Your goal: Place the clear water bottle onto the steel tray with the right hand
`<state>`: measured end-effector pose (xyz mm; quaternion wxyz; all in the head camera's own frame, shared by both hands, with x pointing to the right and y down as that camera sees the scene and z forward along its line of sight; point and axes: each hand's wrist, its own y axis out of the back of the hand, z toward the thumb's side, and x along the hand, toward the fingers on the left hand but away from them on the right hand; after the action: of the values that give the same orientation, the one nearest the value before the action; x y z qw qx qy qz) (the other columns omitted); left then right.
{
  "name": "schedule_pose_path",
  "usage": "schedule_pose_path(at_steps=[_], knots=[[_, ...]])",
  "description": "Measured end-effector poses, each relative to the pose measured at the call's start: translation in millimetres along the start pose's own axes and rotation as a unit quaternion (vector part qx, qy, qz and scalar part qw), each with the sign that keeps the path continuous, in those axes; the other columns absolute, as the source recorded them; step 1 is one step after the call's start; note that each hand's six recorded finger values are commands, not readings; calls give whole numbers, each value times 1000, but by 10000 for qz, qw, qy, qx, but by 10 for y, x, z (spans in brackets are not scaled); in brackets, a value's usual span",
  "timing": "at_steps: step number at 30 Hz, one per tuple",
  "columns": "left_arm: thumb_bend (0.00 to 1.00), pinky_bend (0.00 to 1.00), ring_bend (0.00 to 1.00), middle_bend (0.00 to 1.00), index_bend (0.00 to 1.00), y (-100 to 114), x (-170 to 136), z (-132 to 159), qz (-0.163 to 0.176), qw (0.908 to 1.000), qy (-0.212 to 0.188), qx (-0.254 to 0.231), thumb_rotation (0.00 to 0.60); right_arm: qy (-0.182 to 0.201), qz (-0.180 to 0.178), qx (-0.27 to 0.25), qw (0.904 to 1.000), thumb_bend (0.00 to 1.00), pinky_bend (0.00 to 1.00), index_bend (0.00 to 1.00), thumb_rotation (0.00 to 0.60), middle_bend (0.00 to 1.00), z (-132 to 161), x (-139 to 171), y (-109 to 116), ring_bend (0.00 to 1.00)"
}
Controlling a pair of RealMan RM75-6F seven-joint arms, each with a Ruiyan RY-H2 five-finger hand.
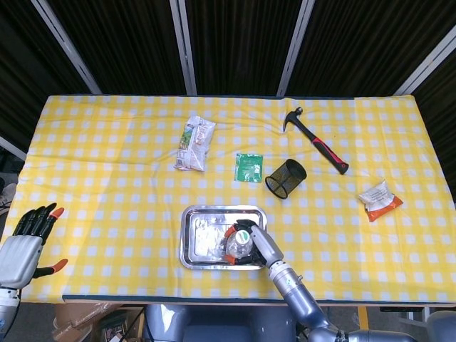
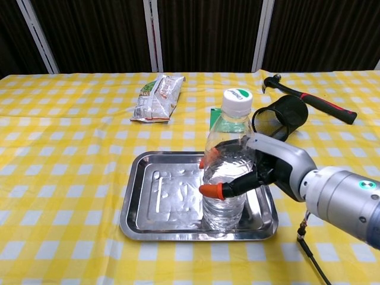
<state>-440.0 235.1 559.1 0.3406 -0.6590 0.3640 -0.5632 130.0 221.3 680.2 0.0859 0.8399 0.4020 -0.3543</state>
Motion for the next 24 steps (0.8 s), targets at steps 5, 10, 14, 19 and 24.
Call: schedule_pose_path(at_steps=[5,10,14,19,24], knots=[[168,0,0,0,57,-17,4,8,-24,10000,1,26,600,-31,3,-41,10000,408,0,396,597,518,-25,24,81,84],[168,0,0,0,57,-20,1,19,-17,10000,-4,42,600,-35,83,-108,9999,400,0,382,596,473,-42,50,105,36],[168,0,0,0,57,-20,0,17,-14,10000,3,42,600,-62,197,-166,9996,400,0,382,599,443,-63,70,106,7],[167,0,0,0,58,-14,1,12,-5,10000,8,41,600,-128,436,-395,9982,400,0,382,599,327,-67,95,86,1],[168,0,0,0,58,-8,-2,11,6,10000,11,34,600,-238,901,-463,9946,400,0,382,598,224,-76,129,46,0]])
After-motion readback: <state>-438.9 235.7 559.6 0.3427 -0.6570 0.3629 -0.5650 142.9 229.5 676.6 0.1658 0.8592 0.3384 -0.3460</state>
